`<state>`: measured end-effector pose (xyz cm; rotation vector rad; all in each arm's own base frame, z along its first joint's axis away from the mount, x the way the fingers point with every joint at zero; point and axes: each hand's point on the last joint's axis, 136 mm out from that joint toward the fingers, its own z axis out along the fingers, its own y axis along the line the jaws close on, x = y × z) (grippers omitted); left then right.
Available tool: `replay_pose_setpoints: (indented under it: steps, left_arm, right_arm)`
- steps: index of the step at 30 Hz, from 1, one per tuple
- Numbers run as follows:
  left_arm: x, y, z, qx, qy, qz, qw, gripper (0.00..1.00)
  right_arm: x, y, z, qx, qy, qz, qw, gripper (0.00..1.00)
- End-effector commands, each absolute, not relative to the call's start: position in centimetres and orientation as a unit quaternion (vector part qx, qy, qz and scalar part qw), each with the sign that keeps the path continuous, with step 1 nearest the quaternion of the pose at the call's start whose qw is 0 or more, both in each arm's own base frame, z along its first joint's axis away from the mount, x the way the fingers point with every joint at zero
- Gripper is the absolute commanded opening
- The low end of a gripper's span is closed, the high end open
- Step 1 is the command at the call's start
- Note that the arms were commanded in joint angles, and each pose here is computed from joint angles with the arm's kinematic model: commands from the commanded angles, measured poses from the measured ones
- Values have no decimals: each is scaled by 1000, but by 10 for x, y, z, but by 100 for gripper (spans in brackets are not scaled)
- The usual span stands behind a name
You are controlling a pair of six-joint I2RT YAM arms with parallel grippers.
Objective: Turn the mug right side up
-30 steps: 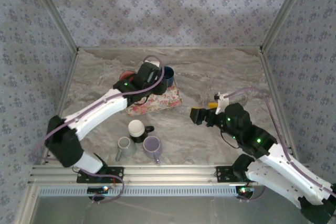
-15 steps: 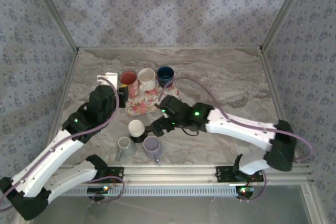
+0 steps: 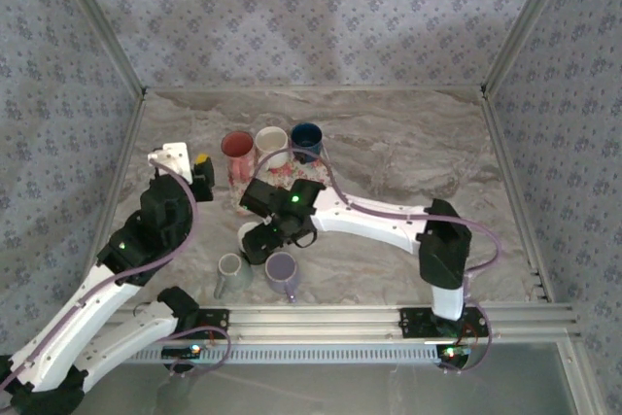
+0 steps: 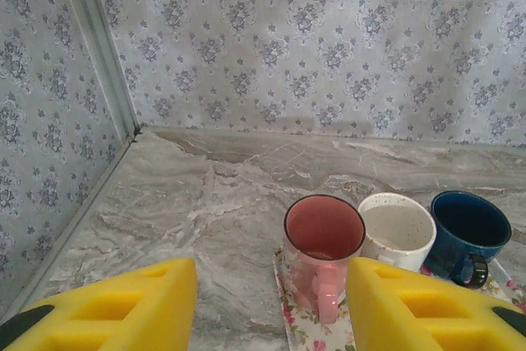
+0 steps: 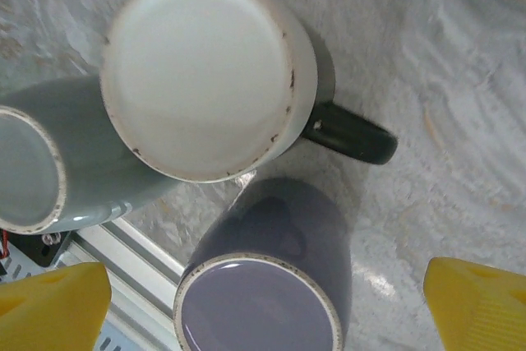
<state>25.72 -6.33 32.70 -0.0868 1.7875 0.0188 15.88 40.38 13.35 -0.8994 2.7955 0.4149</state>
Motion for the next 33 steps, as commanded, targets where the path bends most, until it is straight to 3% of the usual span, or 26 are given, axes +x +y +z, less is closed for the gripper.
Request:
replay_pose_setpoints:
  steps: [1, 23, 28, 33]
  left_arm:
    - [255, -60, 333, -43, 768, 9, 638, 51]
    - [248, -55, 341, -43, 753, 12, 656, 51]
    - [248, -55, 341, -44, 753, 14, 657, 50]
    - [248, -55, 341, -42, 752, 15, 657, 50]
  right_arm:
    - [137, 391, 114, -297, 950, 97, 11, 100]
    - [124, 390, 55, -294, 954, 38, -54, 100]
    - [124, 386, 53, -295, 954, 27, -50, 93]
    - [129, 384, 59, -299, 953, 24, -30, 95]
